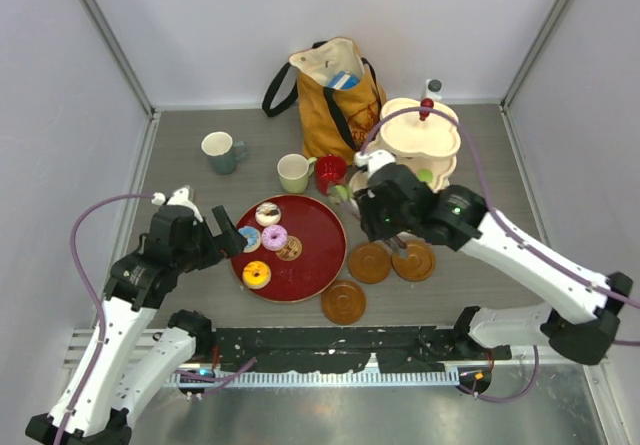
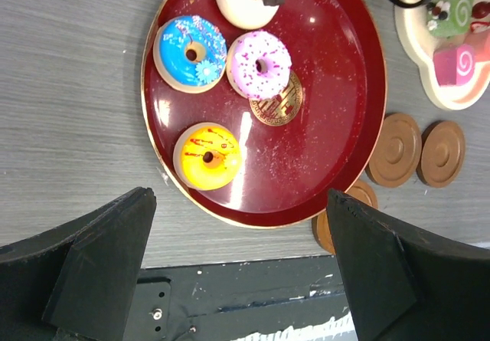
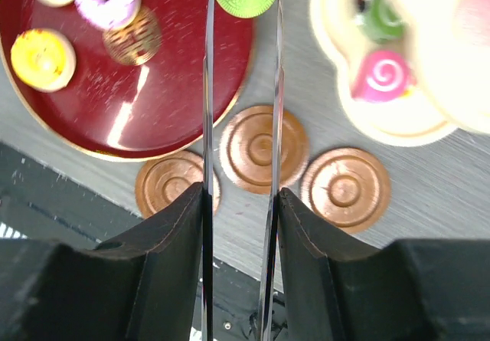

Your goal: Serve the afternoon tea

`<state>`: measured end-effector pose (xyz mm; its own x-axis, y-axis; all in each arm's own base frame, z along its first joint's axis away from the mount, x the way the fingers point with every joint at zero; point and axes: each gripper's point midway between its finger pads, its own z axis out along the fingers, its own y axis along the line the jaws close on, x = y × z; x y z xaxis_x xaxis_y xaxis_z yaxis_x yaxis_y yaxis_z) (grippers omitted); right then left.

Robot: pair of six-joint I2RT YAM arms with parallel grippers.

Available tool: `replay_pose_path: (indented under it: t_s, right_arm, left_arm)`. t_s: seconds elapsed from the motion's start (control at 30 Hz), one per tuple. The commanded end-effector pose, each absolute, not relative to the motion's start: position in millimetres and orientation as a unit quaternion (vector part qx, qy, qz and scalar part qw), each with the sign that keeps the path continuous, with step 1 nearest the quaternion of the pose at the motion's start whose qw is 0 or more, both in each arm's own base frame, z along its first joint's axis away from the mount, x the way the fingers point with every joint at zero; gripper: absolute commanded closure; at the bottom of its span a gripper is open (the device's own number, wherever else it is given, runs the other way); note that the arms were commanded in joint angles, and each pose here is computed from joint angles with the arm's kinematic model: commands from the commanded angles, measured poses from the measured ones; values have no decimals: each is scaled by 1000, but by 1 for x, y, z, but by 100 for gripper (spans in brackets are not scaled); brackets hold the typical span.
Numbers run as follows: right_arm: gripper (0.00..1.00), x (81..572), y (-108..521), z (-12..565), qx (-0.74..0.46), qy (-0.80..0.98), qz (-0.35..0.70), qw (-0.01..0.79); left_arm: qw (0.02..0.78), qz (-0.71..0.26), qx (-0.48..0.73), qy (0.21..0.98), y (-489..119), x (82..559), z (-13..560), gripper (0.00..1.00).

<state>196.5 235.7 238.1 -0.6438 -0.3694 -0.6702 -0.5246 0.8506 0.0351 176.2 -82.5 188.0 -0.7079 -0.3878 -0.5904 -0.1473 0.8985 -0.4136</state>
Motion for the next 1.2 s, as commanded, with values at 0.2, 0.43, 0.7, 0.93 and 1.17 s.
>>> replay_pose_path:
  t_s: [0.2, 0.43, 0.7, 0.93, 1.17]
  right_arm:
    - [65, 198, 170, 299, -132, 872, 162, 442]
    - [65, 184, 140, 280, -102, 879, 153, 439]
    - [65, 184, 107, 261, -50, 887, 113, 444]
    - [65, 200, 77, 249, 1, 893, 47, 447]
    - [65, 220, 61, 251, 32, 888, 8, 458]
  left_arm:
    - [422, -193, -137, 875, -82, 189, 227, 0]
    - [421, -207, -128, 874, -90, 194, 227, 0]
    - [405, -249, -116, 872, -111, 205, 225, 0]
    - [396, -270, -107, 871, -123, 214, 221, 0]
    - [399, -264, -107, 872, -121, 215, 215, 0]
